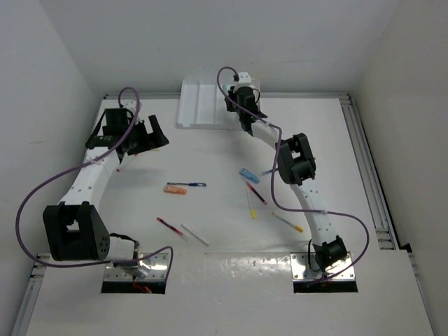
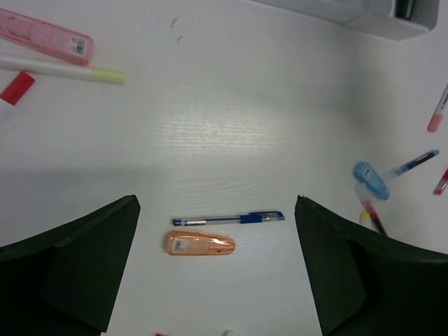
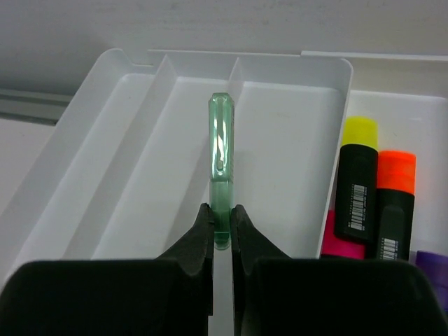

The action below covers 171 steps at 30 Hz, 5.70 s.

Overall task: Sort the stationery into containers
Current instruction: Place the stationery into the container, then grab a piece of stationery with the left arm, then pass the stationery from the left arm to the right

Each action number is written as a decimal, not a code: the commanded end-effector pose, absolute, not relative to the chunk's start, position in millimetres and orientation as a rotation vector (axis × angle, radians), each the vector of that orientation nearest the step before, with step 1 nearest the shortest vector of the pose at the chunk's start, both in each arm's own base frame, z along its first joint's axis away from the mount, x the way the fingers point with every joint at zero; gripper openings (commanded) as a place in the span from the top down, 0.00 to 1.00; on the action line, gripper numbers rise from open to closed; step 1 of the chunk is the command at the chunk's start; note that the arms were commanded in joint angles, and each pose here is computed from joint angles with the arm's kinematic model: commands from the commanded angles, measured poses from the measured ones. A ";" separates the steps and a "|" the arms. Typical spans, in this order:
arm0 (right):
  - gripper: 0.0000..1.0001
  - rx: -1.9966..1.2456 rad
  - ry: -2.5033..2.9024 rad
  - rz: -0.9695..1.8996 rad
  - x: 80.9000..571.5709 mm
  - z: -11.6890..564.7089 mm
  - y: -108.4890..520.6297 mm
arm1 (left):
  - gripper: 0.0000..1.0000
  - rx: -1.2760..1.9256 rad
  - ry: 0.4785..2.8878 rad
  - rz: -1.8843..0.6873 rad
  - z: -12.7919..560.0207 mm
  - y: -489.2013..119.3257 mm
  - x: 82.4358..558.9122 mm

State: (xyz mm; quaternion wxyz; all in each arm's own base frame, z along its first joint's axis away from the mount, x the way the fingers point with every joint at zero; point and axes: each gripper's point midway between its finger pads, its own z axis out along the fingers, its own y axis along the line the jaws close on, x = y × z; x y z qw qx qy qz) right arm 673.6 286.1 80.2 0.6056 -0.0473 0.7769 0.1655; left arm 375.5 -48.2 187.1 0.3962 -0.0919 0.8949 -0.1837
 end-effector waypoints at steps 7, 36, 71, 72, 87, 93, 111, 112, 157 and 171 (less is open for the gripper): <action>0.93 -0.081 1.561 0.345 704.5 103.1 284.7 | 0.00 0.237 2.324 -0.276 169.9 -48.6 362.8; 0.73 -0.294 2.049 0.851 386.5 196.8 174.7 | 0.44 1.551 1.914 -0.484 64.0 -99.6 293.2; 0.83 -0.418 2.101 1.017 352.6 203.0 199.7 | 0.81 1.665 1.954 -0.447 33.9 -88.2 296.1; 0.78 -0.468 2.099 1.038 345.8 204.7 208.7 | 0.84 1.659 1.918 -0.445 46.9 -91.0 296.6; 0.60 -0.548 2.137 1.579 265.4 238.6 301.3 | 0.87 1.620 1.426 -0.579 221.7 -183.1 255.3; 0.62 -0.529 2.164 1.686 258.9 240.4 319.3 | 0.88 1.691 1.363 -0.531 230.6 -202.2 240.8; 0.62 -0.677 2.247 1.663 222.6 206.7 345.6 | 0.88 1.706 1.336 -0.511 242.1 -218.3 243.6; 0.67 -0.676 2.243 1.664 223.8 207.5 346.5 | 0.88 1.707 1.338 -0.513 240.7 -218.4 243.7; 0.61 -0.583 2.206 1.717 251.1 222.7 345.0 | 0.85 1.646 1.400 -0.552 229.0 -220.0 255.0; 1.00 -0.497 2.178 1.589 295.0 226.8 330.4 | 0.00 1.306 1.677 -0.480 232.8 -204.9 293.5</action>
